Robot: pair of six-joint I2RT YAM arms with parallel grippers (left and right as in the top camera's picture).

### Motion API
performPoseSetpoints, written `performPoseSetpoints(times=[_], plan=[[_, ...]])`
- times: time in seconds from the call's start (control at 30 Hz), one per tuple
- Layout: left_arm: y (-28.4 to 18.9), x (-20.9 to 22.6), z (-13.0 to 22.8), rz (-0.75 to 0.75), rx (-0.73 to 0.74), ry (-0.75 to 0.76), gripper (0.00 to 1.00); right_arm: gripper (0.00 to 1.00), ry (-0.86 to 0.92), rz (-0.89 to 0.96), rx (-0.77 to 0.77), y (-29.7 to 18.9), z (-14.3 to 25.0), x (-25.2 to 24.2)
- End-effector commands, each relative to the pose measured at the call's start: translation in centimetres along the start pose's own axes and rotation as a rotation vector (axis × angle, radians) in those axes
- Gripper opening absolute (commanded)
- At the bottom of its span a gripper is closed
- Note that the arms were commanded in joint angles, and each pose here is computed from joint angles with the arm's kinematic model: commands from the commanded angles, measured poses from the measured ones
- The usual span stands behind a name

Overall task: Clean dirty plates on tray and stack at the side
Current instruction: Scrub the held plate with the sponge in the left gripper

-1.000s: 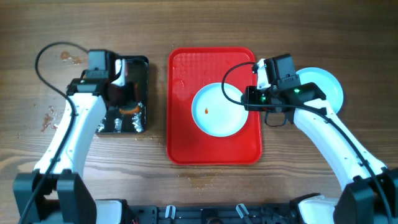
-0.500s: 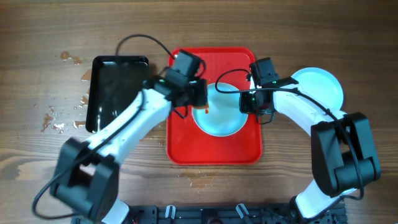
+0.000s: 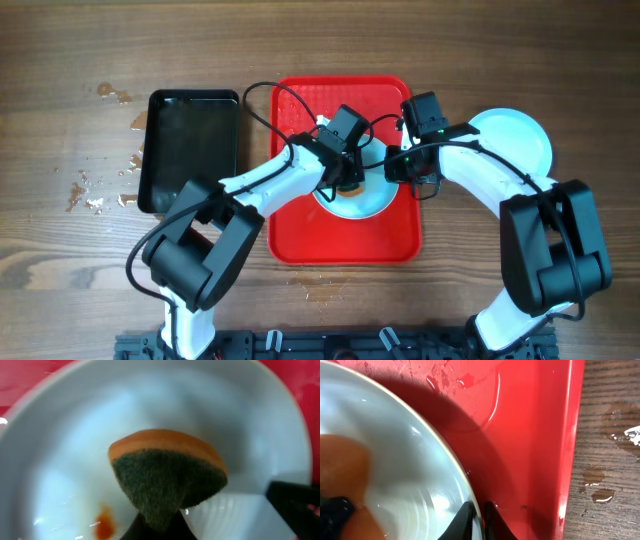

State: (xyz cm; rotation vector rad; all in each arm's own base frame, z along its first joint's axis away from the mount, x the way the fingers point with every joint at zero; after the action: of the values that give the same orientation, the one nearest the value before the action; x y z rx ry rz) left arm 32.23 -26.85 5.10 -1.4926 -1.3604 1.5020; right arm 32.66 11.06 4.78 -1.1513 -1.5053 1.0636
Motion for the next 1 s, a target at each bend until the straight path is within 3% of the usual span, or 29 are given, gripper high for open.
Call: performPoseSetpoints(times=[0.0, 0.07, 0.2, 0.33, 0.57, 0.83, 0.97], plan=[[2.3, 5.2, -0.1, -0.210, -0.007, -0.055, 0.04, 0.09, 0.014, 0.043, 0.092, 1.7, 1.9, -0.8], [1.9, 6.9, -0.9, -0.270, -0.014, -0.080, 0.04, 0.08, 0.028, 0.045, 0.097, 1.7, 2.0, -0.8], [1.3, 9.1, -2.1, -0.380, -0.055, 0.008, 0.04, 0.08, 0.045, 0.038, 0.100, 1.7, 2.1, -0.7], [-0.2, 9.2, -3.5, -0.443, -0.128, 0.042, 0.04, 0.08, 0.044, 0.040, 0.103, 1.7, 2.1, -0.7], [-8.4, 6.7, -6.5, -0.359, -0.336, 0.015, 0.04, 0.05, 0.078, 0.048, 0.130, 1.6, 2.7, -0.8], [-17.1, 8.8, -8.3, -0.302, -0.447, -0.026, 0.04, 0.07, 0.055, 0.047, 0.136, 1.6, 2.8, -0.9], [-17.1, 6.7, -6.9, -0.052, -0.287, 0.003, 0.04, 0.07, 0.042, 0.046, 0.134, 1.6, 2.7, -0.9]])
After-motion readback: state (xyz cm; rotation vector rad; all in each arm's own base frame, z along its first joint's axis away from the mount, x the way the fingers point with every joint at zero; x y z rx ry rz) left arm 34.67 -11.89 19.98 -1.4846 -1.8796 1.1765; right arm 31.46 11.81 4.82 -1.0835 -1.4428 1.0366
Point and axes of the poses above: each gripper's point midway between its finger pads, its own y axis out along the fingers, its own x axis along the line the jaws close on, z = x × y, the point moved 5 cm from there along -y, back along the fingers, and after that the axes turned 9 degrees about -y, right-handed, at the moved point
